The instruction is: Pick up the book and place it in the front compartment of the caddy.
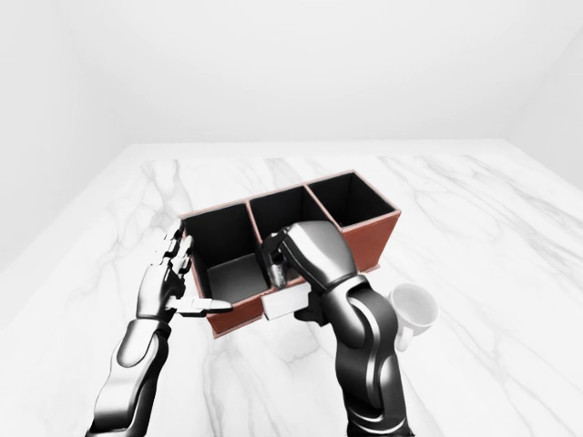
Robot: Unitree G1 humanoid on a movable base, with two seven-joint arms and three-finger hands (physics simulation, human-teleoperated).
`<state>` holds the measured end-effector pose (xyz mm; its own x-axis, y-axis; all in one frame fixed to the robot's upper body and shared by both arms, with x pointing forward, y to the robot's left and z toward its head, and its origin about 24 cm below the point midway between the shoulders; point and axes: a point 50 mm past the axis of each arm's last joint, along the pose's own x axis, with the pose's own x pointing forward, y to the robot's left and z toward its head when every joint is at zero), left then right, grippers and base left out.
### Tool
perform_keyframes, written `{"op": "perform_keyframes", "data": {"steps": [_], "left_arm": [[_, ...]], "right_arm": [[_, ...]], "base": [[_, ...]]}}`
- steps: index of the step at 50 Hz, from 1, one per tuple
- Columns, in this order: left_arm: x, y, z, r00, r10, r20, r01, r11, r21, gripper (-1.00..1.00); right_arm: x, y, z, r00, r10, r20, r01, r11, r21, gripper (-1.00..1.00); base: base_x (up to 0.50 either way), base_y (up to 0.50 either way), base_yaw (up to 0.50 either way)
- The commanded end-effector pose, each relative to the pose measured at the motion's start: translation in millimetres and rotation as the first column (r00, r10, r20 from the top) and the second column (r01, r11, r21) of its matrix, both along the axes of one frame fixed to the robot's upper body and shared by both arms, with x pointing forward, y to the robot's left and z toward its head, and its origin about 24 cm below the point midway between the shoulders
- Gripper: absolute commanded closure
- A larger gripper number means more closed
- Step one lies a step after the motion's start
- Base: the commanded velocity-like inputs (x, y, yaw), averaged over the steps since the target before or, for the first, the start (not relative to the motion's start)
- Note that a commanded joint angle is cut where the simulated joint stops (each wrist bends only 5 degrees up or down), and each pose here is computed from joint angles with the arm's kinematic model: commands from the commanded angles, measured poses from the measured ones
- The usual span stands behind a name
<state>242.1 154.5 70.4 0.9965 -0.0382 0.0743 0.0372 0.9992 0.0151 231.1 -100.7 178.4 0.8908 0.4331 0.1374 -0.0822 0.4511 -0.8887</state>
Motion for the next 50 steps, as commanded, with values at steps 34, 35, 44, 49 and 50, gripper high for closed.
{"op": "perform_keyframes", "data": {"steps": [34,35,44,49,50], "left_arm": [[1.4,0.1,-2.4,1.0,0.001,-0.011,-0.001,1.0,0.001,-0.98],[1.3,0.3,-1.7,1.0,0.002,-0.008,-0.002,1.0,0.001,-0.99],[0.6,0.6,-0.5,1.0,0.004,-0.002,-0.004,1.0,0.001,-0.98],[1.2,0.5,-1.9,1.0,0.005,-0.008,-0.005,1.0,0.001,-0.99],[1.1,0.3,-0.9,1.0,0.004,-0.004,-0.004,1.0,0.002,-0.99]], "right_arm": [[58.5,3.6,27.2,0.997,-0.034,0.07,0.036,0.999,-0.04,1.0],[60.3,3.9,26.7,0.997,-0.035,0.067,0.038,0.998,-0.041,1.0],[72.6,6.4,23.7,0.998,-0.04,0.049,0.042,0.999,-0.031,1.0],[77.6,7.2,21.6,0.998,-0.044,0.04,0.045,0.999,-0.03,1.0],[80.0,7.3,21.3,0.998,-0.046,0.037,0.047,0.998,-0.031,1.0]], "base": [[0.0,0.0,0.0],[0.0,0.0,0.0],[0.0,0.0,0.0],[0.0,0.0,0.0],[0.0,0.0,0.0]]}}
